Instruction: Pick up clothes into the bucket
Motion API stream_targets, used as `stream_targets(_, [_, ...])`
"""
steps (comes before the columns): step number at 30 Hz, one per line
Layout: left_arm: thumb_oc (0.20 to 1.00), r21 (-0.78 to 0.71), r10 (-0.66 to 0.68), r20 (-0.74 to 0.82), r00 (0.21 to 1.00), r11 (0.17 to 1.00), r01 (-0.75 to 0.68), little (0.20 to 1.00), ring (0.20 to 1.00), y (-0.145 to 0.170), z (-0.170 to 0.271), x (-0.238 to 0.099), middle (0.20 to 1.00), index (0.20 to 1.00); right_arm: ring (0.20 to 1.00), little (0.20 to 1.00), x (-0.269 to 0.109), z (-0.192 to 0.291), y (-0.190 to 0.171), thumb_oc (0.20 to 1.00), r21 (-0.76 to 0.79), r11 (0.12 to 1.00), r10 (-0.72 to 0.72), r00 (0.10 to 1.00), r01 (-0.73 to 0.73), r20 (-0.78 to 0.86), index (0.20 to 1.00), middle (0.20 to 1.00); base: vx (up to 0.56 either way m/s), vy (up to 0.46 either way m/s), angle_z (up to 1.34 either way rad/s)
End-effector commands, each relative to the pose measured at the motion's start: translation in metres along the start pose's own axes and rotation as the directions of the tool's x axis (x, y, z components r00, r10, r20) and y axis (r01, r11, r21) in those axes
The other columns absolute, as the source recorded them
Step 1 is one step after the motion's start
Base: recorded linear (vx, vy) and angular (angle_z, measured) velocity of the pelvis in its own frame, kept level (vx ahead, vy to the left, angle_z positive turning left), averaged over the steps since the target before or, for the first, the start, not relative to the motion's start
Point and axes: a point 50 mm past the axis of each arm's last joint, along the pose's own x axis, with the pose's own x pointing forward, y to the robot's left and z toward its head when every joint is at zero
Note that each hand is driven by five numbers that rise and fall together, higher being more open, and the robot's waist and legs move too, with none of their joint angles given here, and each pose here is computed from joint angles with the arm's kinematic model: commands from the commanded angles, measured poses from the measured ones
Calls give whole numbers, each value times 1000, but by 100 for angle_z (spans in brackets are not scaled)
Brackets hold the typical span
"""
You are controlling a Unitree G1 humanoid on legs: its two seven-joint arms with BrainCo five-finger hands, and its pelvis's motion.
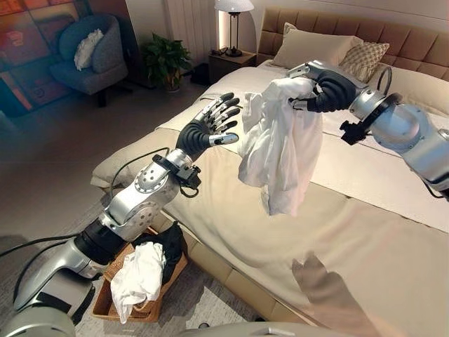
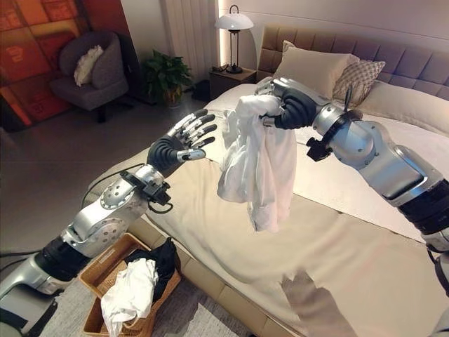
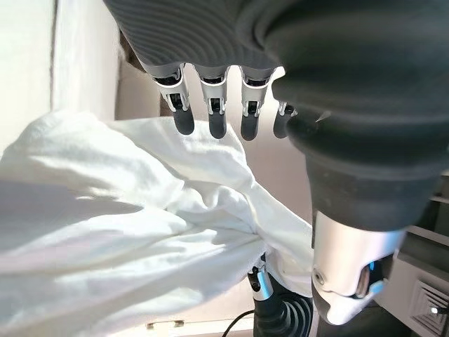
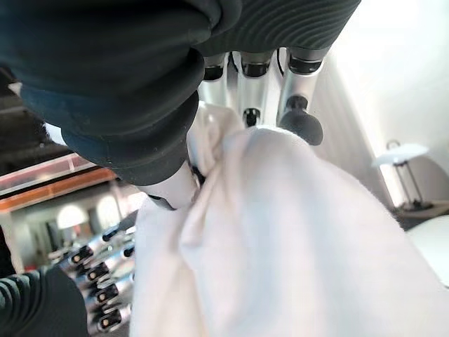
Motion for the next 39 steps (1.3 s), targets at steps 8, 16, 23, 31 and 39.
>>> stream_targets(8, [1000,179,-38,14,999,983,35,1000,1000,10,30,27,1000,1000,200,200,7,18,-29,200,-63,994,-85,994,90,70,200,200,0,0,0])
stream_targets(16, [1000,285,14,35,999,958,-24,1000,1000,21,41,39,1000,1000,200,200,10,28,-31,200,-48,994,-89,989,95,116,200,200,3,2,-1])
stream_targets(23, [1000,302,11,35,999,953,-21,1000,1000,19,41,47,1000,1000,200,200,15,40,-29,200,-35,996,-74,983,81,167,200,200,0,0,0])
stream_targets(31, [1000,360,-66,-7,998,931,64,1000,1000,5,39,58,1000,1000,200,200,23,54,-29,200,-32,997,-57,974,66,221,200,200,0,0,0])
stream_targets(39, [1000,379,-215,-118,969,893,244,1000,1000,-16,36,62,1000,1000,200,200,29,66,-28,200,-11,999,-35,963,40,267,200,200,0,0,0])
